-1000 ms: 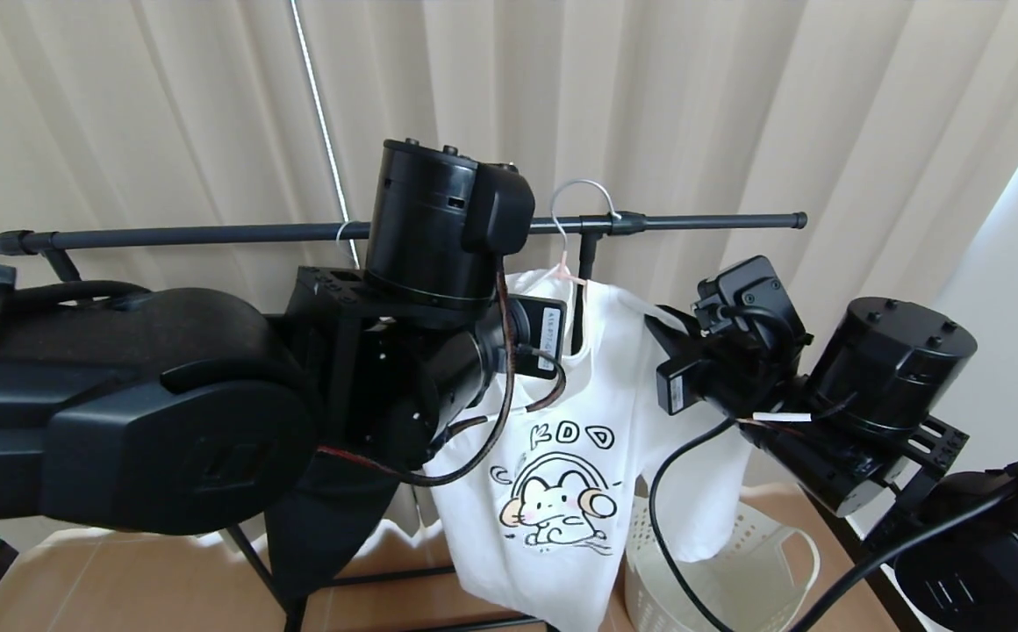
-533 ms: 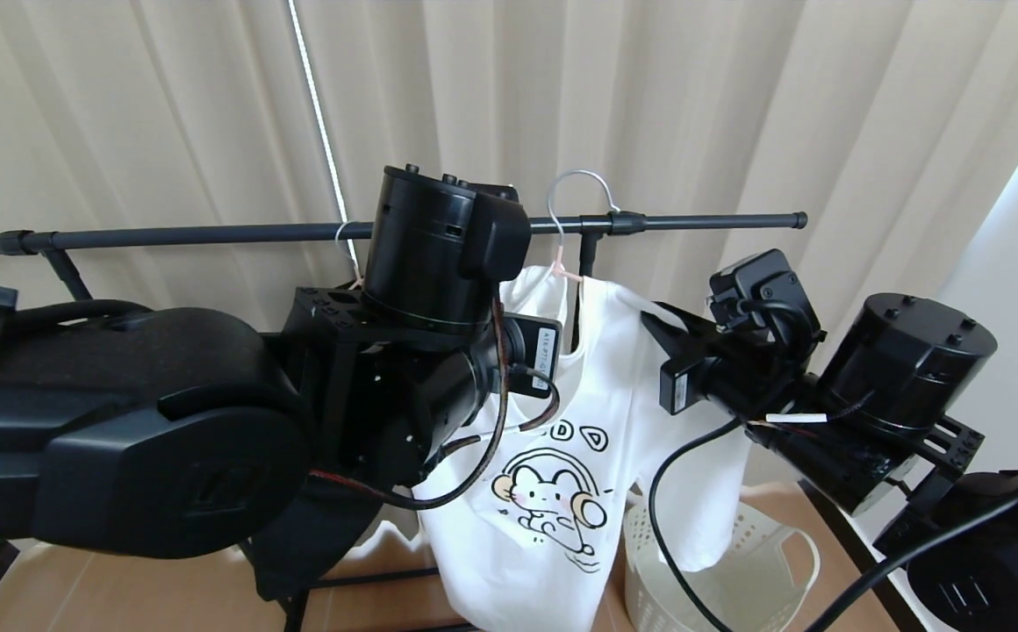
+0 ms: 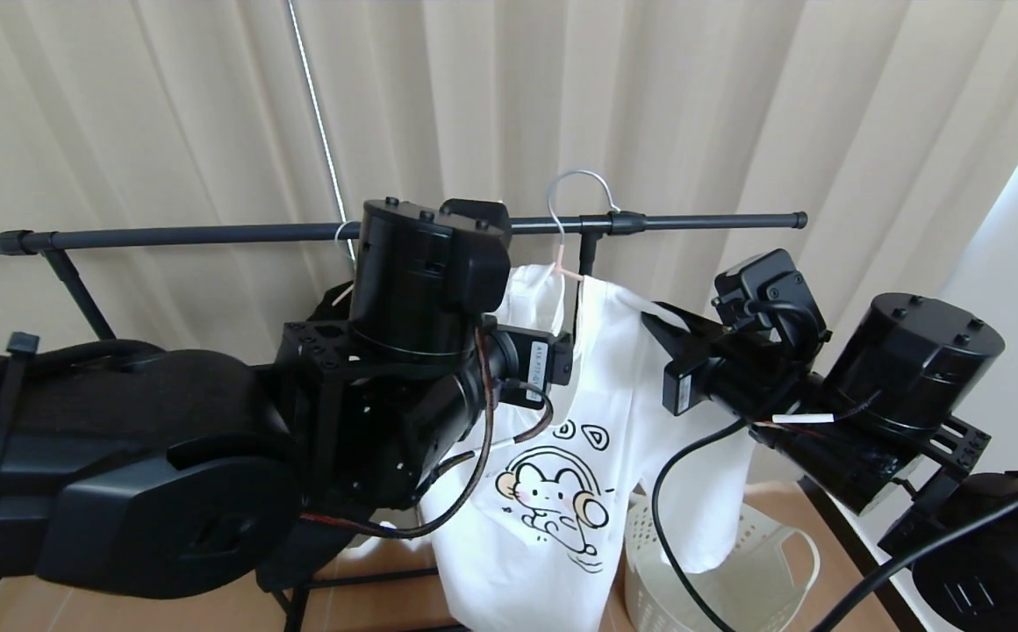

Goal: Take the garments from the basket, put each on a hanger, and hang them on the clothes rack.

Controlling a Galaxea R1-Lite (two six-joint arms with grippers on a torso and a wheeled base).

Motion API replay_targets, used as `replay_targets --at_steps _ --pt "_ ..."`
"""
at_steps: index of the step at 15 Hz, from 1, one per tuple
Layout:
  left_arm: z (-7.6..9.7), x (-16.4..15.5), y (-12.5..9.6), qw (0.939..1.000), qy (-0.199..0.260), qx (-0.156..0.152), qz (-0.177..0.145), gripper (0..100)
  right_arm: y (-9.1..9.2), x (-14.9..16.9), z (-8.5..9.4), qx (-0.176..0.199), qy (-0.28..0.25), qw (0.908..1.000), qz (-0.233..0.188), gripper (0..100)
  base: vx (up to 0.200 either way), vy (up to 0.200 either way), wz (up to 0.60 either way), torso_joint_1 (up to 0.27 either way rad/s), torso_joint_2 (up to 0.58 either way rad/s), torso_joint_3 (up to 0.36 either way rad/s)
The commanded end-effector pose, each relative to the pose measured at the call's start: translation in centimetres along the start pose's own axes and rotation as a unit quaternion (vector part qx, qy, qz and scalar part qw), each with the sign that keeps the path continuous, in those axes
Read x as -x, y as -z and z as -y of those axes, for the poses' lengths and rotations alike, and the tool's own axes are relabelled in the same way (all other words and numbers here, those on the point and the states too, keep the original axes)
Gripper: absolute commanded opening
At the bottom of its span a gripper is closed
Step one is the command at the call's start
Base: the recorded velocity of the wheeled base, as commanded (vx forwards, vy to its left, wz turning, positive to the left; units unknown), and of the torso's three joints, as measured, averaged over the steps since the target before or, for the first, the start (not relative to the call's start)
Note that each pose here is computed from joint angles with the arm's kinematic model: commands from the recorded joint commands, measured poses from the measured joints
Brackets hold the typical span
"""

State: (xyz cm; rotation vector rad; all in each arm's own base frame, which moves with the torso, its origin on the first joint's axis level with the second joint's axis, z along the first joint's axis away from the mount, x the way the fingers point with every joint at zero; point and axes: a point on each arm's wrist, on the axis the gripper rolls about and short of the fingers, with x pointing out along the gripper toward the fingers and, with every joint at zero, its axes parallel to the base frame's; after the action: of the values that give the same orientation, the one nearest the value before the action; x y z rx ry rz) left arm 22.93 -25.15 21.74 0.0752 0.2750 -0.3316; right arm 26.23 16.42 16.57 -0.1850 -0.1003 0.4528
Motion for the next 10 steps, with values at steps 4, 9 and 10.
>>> replay_targets --at_steps 4,9,10 --pt "-3.3 3.1 0.1 0.9992 -0.017 0.017 0.033 100 0.5 -0.2 2.6 -0.008 0.002 1.0000 0.001 0 0.000 0.000 0.00 0.000 0.00 0.000" --pt "-9.8 3.5 1.0 0.9987 -0.036 0.028 0.022 100 1.5 0.2 4.6 -0.022 -0.044 0.9988 -0.002 0 0.000 0.000 0.00 0.000 0.00 0.000" --pt "-10.7 3.4 1.6 0.9993 -0.018 0.031 0.010 100 1.6 0.3 4.9 -0.031 -0.057 0.9979 -0.001 0 0.000 0.000 0.00 0.000 0.00 0.000"
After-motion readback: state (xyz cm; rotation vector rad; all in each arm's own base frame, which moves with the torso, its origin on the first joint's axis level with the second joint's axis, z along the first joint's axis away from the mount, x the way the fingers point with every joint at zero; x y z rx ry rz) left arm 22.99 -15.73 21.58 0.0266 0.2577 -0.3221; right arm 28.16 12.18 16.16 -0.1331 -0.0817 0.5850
